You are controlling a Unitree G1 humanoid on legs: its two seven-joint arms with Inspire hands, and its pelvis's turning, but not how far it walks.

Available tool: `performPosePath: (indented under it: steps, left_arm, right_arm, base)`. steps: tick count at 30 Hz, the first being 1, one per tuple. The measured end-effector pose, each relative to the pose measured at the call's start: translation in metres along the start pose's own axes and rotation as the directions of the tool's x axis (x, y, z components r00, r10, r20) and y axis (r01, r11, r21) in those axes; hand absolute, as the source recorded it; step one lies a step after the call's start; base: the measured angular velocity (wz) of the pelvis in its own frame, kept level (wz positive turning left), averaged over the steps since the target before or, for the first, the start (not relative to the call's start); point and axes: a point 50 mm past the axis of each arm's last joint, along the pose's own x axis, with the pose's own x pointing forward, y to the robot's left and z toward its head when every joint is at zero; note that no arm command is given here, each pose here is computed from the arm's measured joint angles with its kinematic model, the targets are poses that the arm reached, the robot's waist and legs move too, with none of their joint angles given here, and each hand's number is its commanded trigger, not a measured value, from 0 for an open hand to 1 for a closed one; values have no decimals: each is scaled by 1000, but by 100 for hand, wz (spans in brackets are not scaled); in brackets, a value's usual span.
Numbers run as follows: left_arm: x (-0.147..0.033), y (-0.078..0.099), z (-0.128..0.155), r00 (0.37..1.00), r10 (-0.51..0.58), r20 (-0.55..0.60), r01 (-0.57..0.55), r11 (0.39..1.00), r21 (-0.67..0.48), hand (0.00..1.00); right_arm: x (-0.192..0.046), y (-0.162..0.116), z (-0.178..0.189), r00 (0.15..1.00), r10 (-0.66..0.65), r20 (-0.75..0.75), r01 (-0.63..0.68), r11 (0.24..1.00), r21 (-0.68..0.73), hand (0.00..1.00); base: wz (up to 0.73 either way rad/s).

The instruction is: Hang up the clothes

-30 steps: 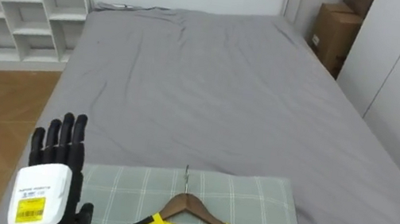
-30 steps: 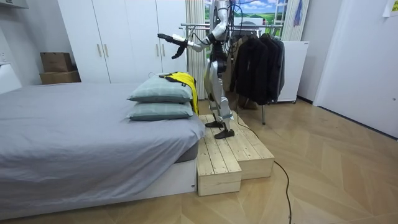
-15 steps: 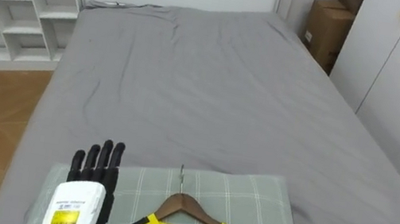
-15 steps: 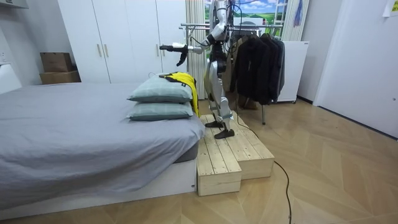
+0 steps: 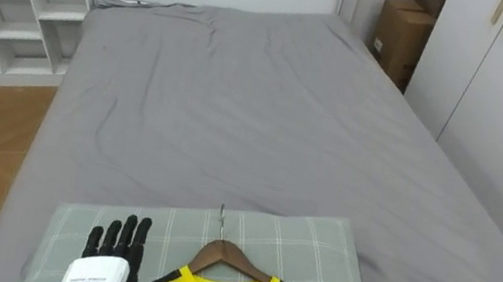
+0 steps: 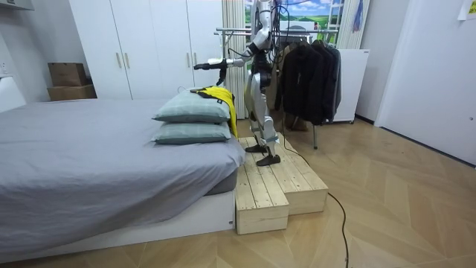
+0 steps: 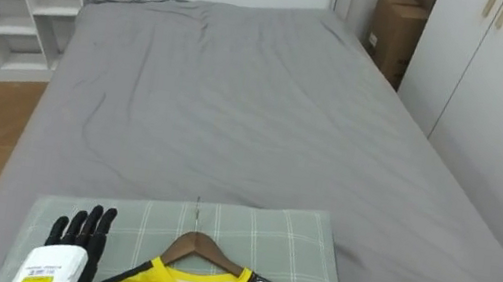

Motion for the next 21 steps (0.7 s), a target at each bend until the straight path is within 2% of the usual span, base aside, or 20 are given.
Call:
performPosePath:
  steps: [3, 7, 10, 21]
  left_arm:
    - [-1, -2, -1, 1000, -11, -10, 11, 1000, 6, 0]
    - [-9, -16, -12, 994, -92, -64, 95, 995, 36, 0]
    - [-12, -20, -14, 990, -123, -75, 126, 991, 40, 0]
    - [-3, -17, -16, 987, -120, -103, 125, 991, 44, 0]
  right_arm:
    - [0, 0, -1, 1000, 3, -2, -3, 1000, -2, 0]
    - [0, 2, -5, 1000, 20, -17, -20, 999, -29, 0]
    - [0, 3, -8, 999, 30, -34, -32, 999, -42, 0]
    - [0, 3, -10, 999, 30, -41, -32, 999, -39, 0]
  base:
    - [-1]
    - [-3]
    - [0]
    - [-1]
